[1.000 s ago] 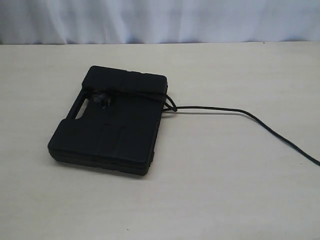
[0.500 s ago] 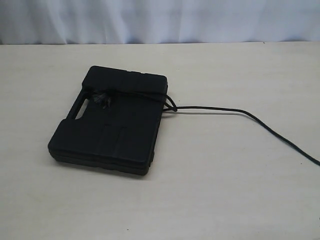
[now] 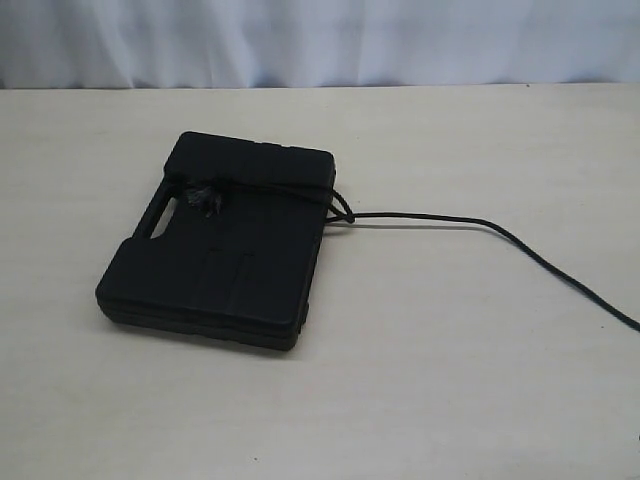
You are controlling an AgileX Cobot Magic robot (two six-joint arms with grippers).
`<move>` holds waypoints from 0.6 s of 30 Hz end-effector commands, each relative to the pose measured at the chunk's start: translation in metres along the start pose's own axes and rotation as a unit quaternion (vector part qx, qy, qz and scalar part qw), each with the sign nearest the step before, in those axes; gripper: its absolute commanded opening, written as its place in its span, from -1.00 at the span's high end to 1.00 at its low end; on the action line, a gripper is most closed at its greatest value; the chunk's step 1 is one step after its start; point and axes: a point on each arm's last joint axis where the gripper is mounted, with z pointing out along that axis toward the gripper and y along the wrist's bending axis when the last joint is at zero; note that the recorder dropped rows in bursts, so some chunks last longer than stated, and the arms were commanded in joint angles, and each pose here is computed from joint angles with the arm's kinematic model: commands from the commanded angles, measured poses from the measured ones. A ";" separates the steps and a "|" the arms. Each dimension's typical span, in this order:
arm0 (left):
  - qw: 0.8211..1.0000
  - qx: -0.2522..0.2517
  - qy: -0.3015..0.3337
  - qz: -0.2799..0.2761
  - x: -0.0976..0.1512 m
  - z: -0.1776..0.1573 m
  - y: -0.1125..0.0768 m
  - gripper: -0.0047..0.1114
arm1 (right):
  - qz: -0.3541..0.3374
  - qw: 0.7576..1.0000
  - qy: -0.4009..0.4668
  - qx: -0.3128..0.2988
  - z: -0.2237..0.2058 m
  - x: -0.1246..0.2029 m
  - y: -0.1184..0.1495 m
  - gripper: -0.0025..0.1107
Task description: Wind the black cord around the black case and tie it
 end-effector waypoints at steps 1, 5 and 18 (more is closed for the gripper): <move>1.000 0.002 -0.001 -0.001 0.001 -0.001 0.000 0.92 | -0.002 1.000 0.000 0.004 0.000 0.001 0.000 0.88; 1.000 0.002 -0.001 -0.001 0.001 -0.001 0.000 0.92 | -0.002 1.000 0.000 0.004 0.000 0.001 0.000 0.88; 0.987 -0.025 0.095 0.126 0.039 -0.040 0.004 0.92 | -0.002 1.000 0.000 0.004 0.000 0.001 0.000 0.88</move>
